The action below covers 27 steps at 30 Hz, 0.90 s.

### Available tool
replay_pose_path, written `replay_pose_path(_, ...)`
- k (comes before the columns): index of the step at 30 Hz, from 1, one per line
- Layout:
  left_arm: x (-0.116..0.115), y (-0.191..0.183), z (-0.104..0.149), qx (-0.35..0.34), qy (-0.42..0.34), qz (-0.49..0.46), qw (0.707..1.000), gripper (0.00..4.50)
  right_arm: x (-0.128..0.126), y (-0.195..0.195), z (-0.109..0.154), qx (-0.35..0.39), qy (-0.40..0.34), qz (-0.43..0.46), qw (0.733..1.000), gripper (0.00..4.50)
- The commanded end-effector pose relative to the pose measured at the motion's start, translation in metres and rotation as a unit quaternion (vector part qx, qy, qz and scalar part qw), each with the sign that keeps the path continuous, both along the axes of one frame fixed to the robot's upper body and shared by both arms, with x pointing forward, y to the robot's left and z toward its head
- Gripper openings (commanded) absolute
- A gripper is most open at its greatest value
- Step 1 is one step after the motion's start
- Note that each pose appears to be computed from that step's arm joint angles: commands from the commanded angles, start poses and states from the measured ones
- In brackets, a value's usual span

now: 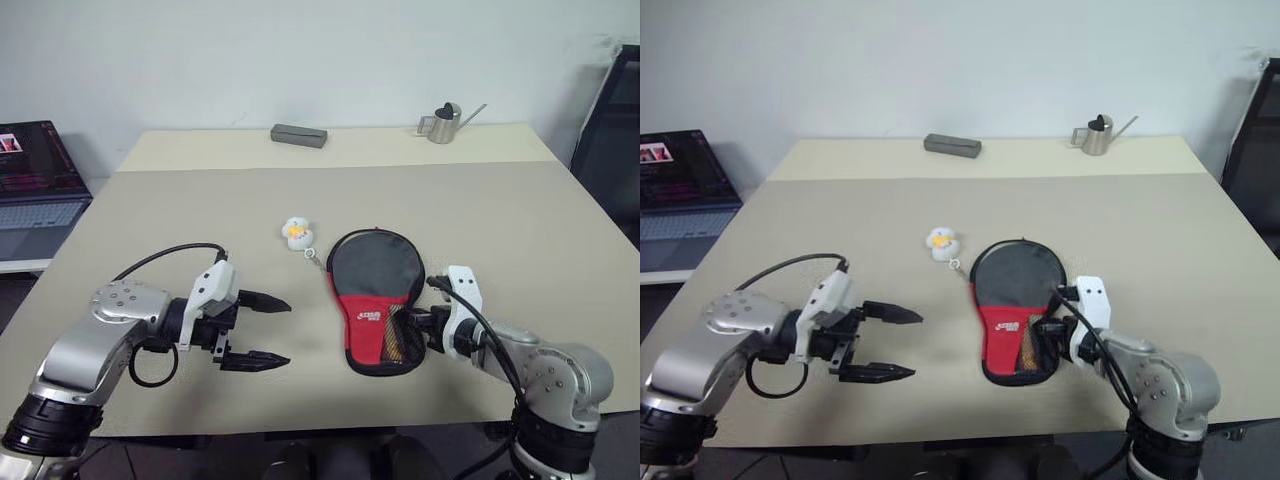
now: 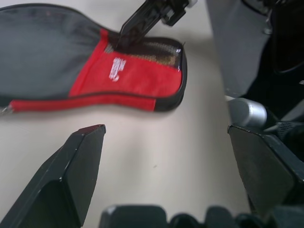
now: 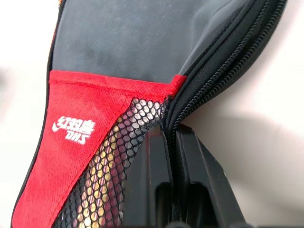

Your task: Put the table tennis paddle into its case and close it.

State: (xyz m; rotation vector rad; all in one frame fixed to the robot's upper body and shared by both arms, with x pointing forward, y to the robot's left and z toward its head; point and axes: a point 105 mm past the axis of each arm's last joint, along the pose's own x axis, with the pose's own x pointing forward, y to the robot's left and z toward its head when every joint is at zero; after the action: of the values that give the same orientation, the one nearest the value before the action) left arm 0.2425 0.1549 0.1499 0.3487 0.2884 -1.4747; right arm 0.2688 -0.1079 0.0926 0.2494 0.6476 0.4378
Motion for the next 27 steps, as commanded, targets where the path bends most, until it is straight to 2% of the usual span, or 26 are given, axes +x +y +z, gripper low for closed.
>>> replay_pose_path(1,-0.008,-0.006,0.009,-0.003,-0.004,-0.028,1.0,4.5,-0.019,0.013,0.0,0.013,0.003,0.031,0.999,0.02)
replay_pose_path(9,-0.018,-0.007,0.005,0.001,0.016,-0.038,0.999,4.5,-0.04,0.013,-0.007,0.012,0.028,0.046,0.998,0.02)
replay_pose_path(18,-0.019,-0.007,0.003,0.0,0.018,-0.033,0.999,4.5,-0.042,0.005,-0.007,-0.002,0.049,0.057,0.997,0.02)
replay_pose_path(27,-0.017,-0.007,0.002,-0.001,0.013,-0.028,1.0,4.5,-0.043,0.014,0.002,0.029,0.079,0.032,0.996,0.02)
